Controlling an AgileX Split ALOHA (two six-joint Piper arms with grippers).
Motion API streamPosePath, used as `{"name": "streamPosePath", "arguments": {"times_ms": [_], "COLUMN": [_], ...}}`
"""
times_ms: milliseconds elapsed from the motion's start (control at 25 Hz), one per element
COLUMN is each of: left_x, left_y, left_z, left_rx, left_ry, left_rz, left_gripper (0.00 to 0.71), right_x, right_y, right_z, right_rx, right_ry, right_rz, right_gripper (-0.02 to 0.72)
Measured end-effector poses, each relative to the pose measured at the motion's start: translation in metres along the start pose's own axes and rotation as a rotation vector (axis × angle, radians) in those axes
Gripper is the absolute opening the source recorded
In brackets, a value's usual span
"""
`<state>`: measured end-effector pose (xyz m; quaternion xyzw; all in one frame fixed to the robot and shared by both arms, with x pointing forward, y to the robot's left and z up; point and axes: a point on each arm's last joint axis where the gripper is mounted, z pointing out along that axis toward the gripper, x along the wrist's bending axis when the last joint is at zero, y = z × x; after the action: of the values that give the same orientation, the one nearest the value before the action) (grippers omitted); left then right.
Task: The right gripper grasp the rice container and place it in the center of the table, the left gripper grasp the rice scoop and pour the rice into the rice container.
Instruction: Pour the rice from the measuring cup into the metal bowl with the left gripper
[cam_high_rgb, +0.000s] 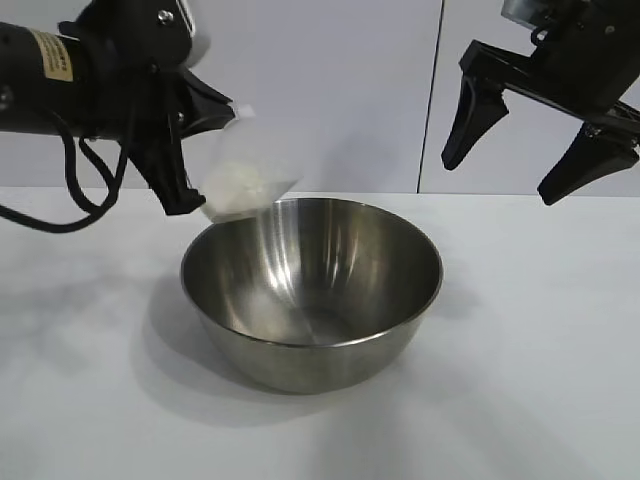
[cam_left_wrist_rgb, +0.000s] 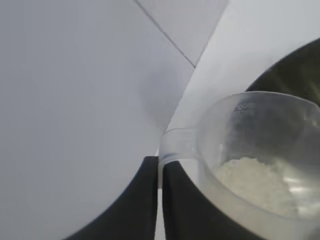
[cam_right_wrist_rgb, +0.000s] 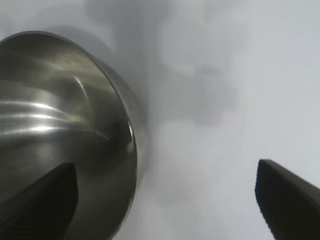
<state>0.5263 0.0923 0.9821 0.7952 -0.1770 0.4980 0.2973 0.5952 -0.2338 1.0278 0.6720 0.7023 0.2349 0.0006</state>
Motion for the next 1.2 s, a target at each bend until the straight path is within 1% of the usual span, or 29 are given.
{"name": "streamPosePath", "arguments": {"times_ms": [160, 280, 320, 400, 520, 800, 1000, 1120, 1200], "left_x": [-0.011, -0.019, -0.02, -0.018, -0.013, -0.01, 0.001, 0.007, 0.007], "left_y": [0.001, -0.002, -0.002, -0.001, 0.001, 0.011, 0.017, 0.021, 0.02], "left_z": [0.014, 0.02, 0.021, 0.021, 0.023, 0.025, 0.028, 0.03, 0.029], "left_rx": [-0.011, -0.023, -0.026, -0.03, -0.045, -0.152, -0.19, -0.214, -0.224], "left_ry": [-0.034, -0.041, -0.041, -0.028, -0.004, 0.009, 0.051, 0.077, 0.076], "left_rz": [0.224, 0.471, 0.53, 0.629, 0.707, 0.92, 1.099, 1.164, 1.197], "left_gripper": [0.012, 0.012, 0.012, 0.012, 0.012, 0.012, 0.012, 0.012, 0.012], "right_x": [0.0, 0.0, 0.0, 0.0, 0.0, 0.0, -0.001, -0.002, -0.002], "right_y": [0.0, 0.0, 0.0, 0.0, -0.001, -0.002, -0.003, -0.003, -0.003], "right_z": [0.0, 0.0, 0.0, 0.0, 0.0, 0.0, 0.0, 0.0, 0.0], "right_rx": [0.0, 0.003, 0.004, 0.005, 0.008, 0.024, 0.032, 0.035, 0.035], "right_ry": [-0.002, -0.005, -0.005, -0.004, -0.004, -0.003, -0.014, -0.023, -0.024], "right_rz": [-0.002, -0.004, -0.004, -0.004, -0.004, -0.005, -0.014, -0.021, -0.022], "right_gripper": [0.661, 0.661, 0.661, 0.661, 0.661, 0.661, 0.661, 0.661, 0.661]}}
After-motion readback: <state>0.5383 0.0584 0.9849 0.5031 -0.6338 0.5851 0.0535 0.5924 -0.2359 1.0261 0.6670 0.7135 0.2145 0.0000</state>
